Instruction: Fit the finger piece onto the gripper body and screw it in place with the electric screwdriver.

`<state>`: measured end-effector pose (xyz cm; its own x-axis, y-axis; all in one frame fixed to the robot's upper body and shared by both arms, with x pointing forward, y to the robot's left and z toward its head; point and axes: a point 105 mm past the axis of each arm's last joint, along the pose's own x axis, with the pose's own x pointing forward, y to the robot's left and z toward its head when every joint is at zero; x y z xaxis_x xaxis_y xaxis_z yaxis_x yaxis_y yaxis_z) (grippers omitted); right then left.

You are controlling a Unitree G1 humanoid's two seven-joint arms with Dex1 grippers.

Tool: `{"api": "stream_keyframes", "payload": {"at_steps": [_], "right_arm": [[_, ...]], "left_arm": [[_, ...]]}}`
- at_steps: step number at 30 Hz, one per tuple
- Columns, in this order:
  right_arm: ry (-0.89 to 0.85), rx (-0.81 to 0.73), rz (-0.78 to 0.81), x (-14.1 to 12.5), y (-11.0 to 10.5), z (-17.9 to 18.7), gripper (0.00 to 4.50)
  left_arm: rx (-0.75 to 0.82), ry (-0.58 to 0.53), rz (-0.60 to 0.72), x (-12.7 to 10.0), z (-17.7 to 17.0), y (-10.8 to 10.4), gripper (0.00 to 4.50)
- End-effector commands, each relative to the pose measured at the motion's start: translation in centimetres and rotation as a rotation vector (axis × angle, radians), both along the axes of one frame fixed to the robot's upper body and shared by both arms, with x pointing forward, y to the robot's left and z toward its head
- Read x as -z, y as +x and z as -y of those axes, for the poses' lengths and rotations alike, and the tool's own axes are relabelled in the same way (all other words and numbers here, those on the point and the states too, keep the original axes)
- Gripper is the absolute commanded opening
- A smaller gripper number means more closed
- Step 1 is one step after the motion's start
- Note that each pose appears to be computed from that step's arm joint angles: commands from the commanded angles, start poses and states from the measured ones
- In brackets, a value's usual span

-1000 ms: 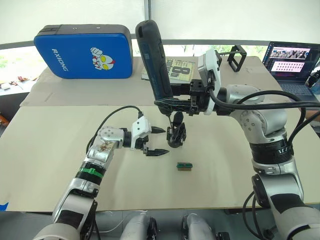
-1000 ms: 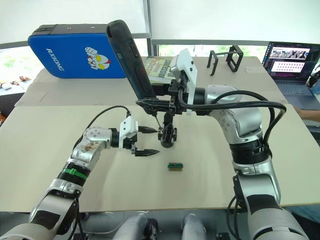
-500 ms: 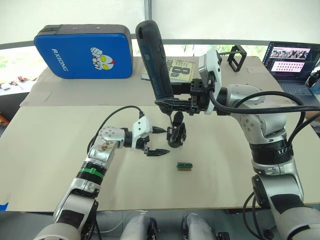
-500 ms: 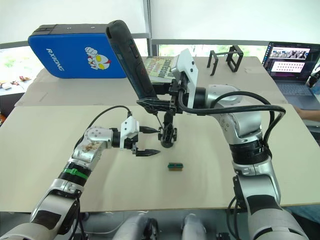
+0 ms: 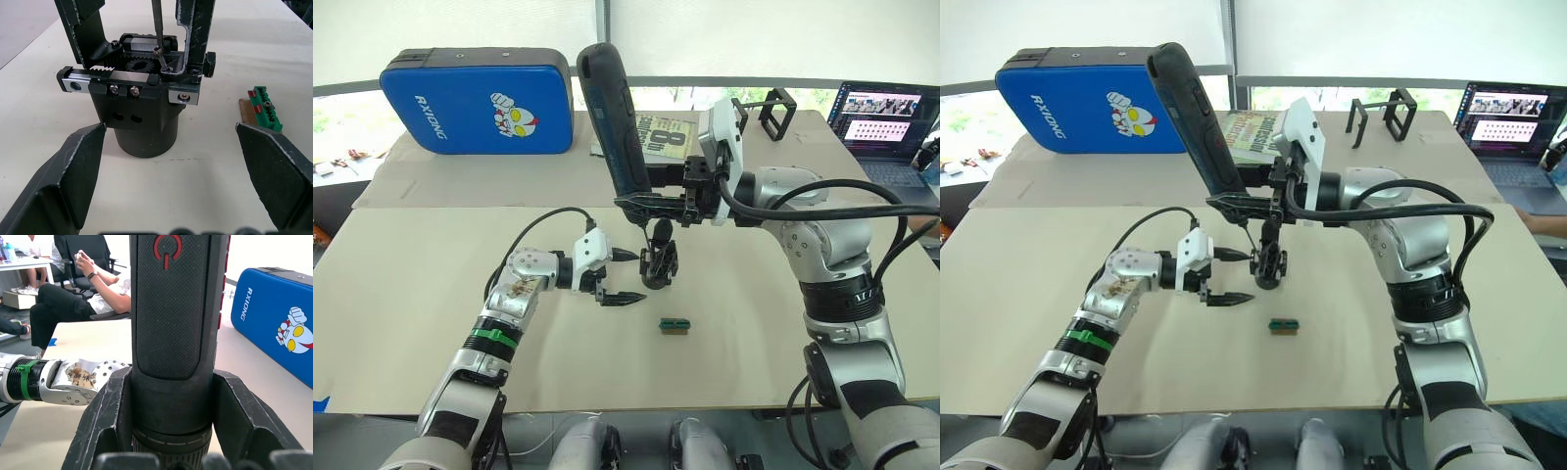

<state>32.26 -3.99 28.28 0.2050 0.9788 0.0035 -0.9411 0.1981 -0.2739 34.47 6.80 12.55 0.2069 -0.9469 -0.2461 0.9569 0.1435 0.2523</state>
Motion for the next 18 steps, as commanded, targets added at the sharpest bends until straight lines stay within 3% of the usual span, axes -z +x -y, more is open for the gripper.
{"api": "stream_keyframes", "payload": {"at_steps": [1, 18], "right_arm": [[0.066, -0.030, 0.083, -2.88, -1.24, 0.23, 1.86], [0.041, -0.013, 0.103, -2.33, -0.92, 0.58, 1.86]], "left_arm": [[0.013, -0.016, 0.042, -1.08, 0.37, 0.19, 4.50], [0.019, -0.018, 0.046, -1.26, 0.49, 0.21, 4.50]]}}
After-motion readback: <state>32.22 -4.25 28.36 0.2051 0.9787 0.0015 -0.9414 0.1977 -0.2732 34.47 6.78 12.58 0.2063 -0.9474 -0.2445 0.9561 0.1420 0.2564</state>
